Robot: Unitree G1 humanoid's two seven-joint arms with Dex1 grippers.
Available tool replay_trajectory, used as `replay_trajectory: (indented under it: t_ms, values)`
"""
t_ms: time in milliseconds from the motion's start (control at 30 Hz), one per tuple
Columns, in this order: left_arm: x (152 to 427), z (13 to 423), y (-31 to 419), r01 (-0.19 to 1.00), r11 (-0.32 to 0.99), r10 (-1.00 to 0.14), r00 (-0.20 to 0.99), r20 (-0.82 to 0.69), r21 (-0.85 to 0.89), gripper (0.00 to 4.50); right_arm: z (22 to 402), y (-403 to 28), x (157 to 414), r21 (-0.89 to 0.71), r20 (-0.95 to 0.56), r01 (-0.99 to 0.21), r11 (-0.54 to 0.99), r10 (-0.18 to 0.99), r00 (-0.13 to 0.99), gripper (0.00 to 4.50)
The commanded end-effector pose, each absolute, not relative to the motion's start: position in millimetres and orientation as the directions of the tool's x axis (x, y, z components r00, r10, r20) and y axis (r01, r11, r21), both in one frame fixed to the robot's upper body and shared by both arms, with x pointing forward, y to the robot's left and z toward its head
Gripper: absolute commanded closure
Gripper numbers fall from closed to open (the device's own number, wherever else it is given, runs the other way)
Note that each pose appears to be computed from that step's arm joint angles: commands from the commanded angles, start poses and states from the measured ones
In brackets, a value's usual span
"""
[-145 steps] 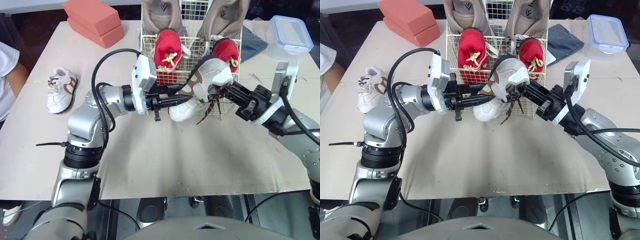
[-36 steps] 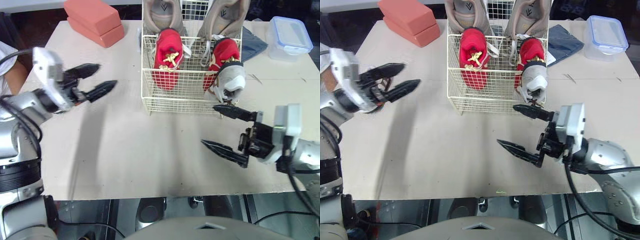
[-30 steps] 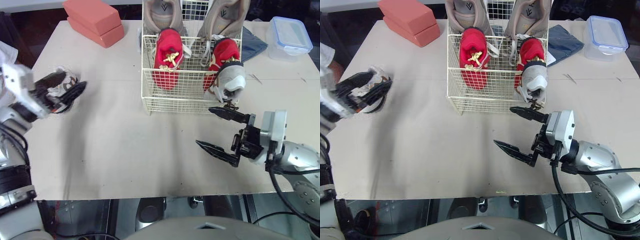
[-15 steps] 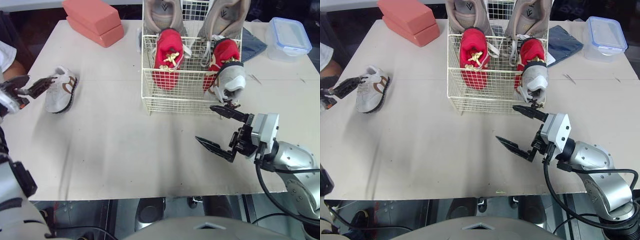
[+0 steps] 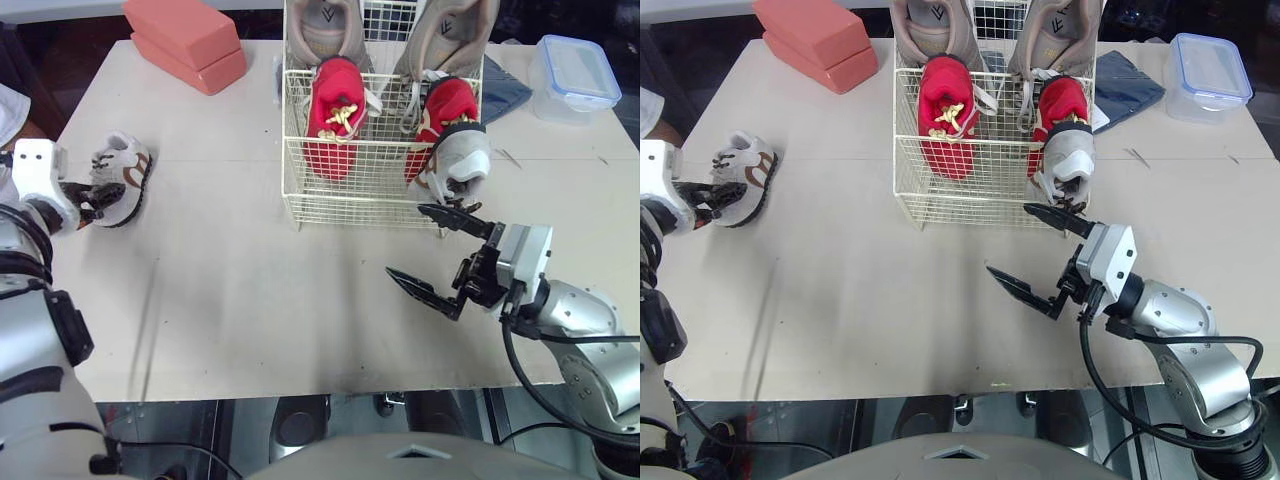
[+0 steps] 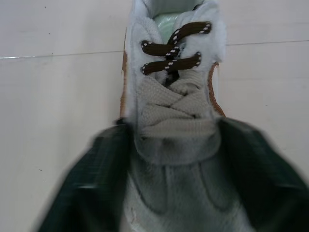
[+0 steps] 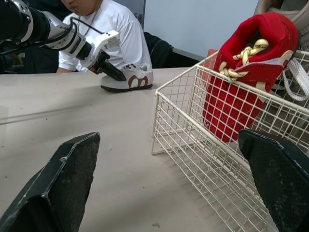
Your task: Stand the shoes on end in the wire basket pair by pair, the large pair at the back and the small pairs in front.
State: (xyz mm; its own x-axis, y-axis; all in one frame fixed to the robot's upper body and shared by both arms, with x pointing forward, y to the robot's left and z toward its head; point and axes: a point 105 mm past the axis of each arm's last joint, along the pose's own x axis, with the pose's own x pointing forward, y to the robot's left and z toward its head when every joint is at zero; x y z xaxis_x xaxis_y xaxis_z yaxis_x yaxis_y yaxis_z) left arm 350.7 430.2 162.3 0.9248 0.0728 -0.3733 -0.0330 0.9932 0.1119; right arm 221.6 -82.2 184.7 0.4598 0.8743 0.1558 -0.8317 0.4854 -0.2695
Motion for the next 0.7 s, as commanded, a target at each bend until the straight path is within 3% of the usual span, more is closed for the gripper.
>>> replay_trajectory:
  t_ms: [33, 67, 100, 333, 500, 600, 700]
  values:
    - [353, 175, 433, -0.053, 0.989, 0.099, 0.935, -0.34, 0.141, 3.72, 194, -81, 218, -0.305, 0.186, -0.819, 0.486, 0.874, 0.449, 0.0]
    - [353, 176, 434, -0.054, 0.987, 0.103, 0.936, -0.336, 0.154, 4.17, 194, -82, 218, -0.306, 0.186, -0.817, 0.488, 0.872, 0.452, 0.0]
    - [352, 177, 435, -0.054, 0.985, 0.107, 0.938, -0.329, 0.165, 4.33, 194, -82, 218, -0.305, 0.187, -0.815, 0.492, 0.871, 0.455, 0.0]
    - [350, 205, 438, -0.041, 0.976, 0.074, 0.986, -0.148, 0.213, 4.38, 199, -85, 217, -0.289, 0.216, -0.814, 0.505, 0.862, 0.458, 0.0]
    - [338, 251, 426, 0.018, 0.988, -0.053, 0.973, 0.223, 0.154, 4.38, 204, -83, 213, -0.261, 0.233, -0.844, 0.469, 0.879, 0.417, 0.0]
    - [316, 283, 404, 0.086, 0.986, -0.146, 0.857, 0.494, 0.143, 4.38, 206, -81, 214, -0.255, 0.237, -0.858, 0.445, 0.889, 0.391, 0.0]
    - [294, 288, 357, 0.094, 0.982, -0.177, 0.757, 0.63, 0.163, 4.38, 213, -79, 218, -0.245, 0.263, -0.871, 0.426, 0.894, 0.363, 0.0]
